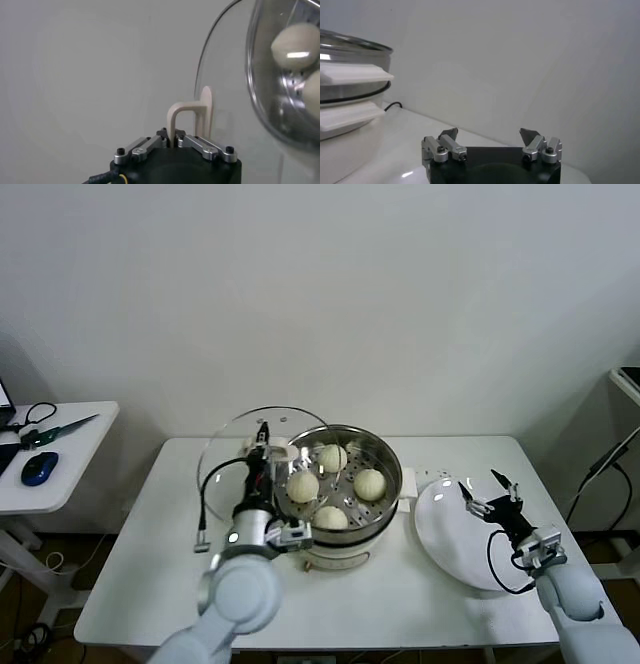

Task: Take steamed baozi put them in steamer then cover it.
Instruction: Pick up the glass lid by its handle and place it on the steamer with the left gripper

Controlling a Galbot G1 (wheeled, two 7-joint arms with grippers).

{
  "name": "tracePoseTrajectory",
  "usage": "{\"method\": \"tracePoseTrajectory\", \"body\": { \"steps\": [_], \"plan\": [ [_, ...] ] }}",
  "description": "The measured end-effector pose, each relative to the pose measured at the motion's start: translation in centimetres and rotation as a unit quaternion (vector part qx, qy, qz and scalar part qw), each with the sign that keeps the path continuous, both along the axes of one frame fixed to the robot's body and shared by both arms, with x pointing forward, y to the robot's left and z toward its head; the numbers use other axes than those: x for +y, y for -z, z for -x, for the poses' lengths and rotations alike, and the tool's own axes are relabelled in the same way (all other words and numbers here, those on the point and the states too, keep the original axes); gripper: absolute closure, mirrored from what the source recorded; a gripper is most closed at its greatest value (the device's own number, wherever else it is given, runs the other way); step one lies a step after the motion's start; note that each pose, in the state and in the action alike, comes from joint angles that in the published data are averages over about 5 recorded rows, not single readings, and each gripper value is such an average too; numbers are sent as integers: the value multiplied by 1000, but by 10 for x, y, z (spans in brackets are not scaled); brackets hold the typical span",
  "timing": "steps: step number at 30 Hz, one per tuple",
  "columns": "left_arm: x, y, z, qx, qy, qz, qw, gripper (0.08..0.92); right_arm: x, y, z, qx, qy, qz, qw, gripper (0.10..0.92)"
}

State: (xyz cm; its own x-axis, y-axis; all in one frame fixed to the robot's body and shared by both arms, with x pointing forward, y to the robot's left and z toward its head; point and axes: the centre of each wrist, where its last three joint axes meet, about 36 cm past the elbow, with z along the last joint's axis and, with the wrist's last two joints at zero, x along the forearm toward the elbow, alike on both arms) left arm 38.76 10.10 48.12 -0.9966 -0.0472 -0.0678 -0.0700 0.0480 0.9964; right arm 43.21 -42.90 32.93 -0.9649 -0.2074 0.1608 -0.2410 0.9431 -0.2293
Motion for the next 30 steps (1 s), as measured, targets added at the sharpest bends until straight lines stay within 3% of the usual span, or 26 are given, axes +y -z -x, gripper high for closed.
{"method": "tracePoseTrajectory", "body": {
  "steps": [8,14,30],
  "plan": [
    [-55,2,-17,7,16,11,1000,847,-4,5,4,3,6,2,1000,200],
    [-86,8,-25,25,24,13,999,847,-8,7,6,3,9,4,1000,200],
    [-120,30,-43,69,10,0,998,847,-13,9,7,4,10,6,1000,200]
  ]
}}
